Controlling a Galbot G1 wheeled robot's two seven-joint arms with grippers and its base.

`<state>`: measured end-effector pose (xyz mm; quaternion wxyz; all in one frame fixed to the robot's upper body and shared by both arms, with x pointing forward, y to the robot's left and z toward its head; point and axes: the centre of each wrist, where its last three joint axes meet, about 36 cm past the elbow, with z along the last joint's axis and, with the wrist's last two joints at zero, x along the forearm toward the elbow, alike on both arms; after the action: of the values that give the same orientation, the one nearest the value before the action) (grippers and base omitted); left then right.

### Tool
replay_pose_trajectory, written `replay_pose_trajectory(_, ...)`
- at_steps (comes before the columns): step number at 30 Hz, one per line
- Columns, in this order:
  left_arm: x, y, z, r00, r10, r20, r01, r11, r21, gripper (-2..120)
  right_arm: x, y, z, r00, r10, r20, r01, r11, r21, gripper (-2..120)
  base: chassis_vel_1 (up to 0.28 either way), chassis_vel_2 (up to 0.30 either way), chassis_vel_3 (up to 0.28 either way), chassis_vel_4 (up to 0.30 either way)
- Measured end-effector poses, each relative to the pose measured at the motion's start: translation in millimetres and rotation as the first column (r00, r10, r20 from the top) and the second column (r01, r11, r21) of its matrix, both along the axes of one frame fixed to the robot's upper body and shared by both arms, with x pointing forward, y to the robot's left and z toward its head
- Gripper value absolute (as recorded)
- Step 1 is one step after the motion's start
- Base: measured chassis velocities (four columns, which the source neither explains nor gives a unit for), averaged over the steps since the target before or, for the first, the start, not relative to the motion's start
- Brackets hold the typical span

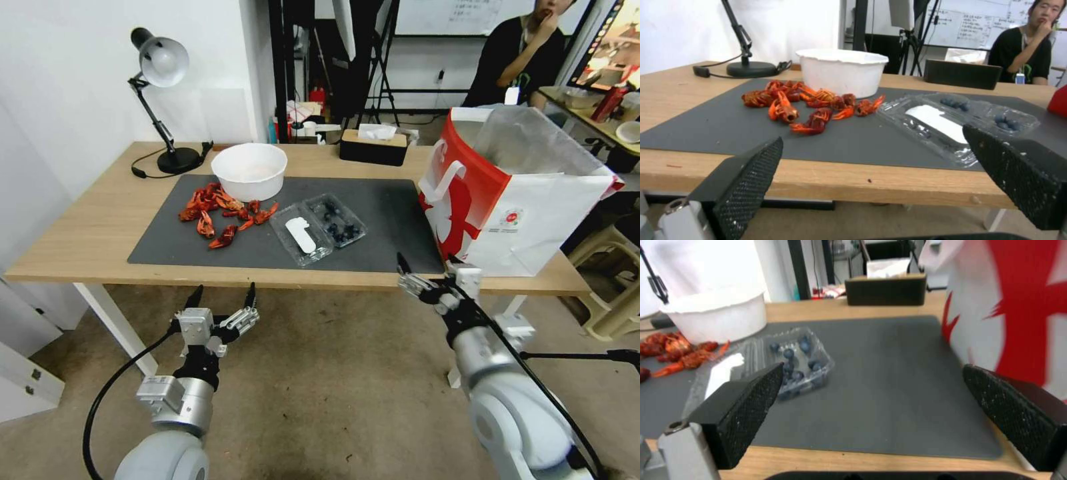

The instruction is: Close the takeout container lid, then place the container into the takeout bag.

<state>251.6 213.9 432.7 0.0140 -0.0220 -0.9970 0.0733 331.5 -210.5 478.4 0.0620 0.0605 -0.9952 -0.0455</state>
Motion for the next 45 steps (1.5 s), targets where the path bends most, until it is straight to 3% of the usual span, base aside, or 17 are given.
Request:
replay_pose_trajectory(22,-3,6,-6,0.998,0.062,0.007,-0.062,0.998,0.0,100,146,51,-2,0.981,-0.041,-0.189,0.035,0.999,-0.035,100,0.0,0.0,0.0,0.0)
replay_pose_trajectory(32,0,9,-12,0.997,0.078,0.002,-0.078,0.997,0.006,100,181,63,2,0.961,-0.068,-0.266,0.052,0.997,-0.064,100,0.0,0.0,0.0,0.0)
replay_pose_trajectory(45,4,11,-16,0.996,0.086,-0.001,-0.086,0.996,0.007,100,188,64,5,0.937,-0.083,-0.341,0.052,0.994,-0.1,100,0.0,0.0,0.0,0.0)
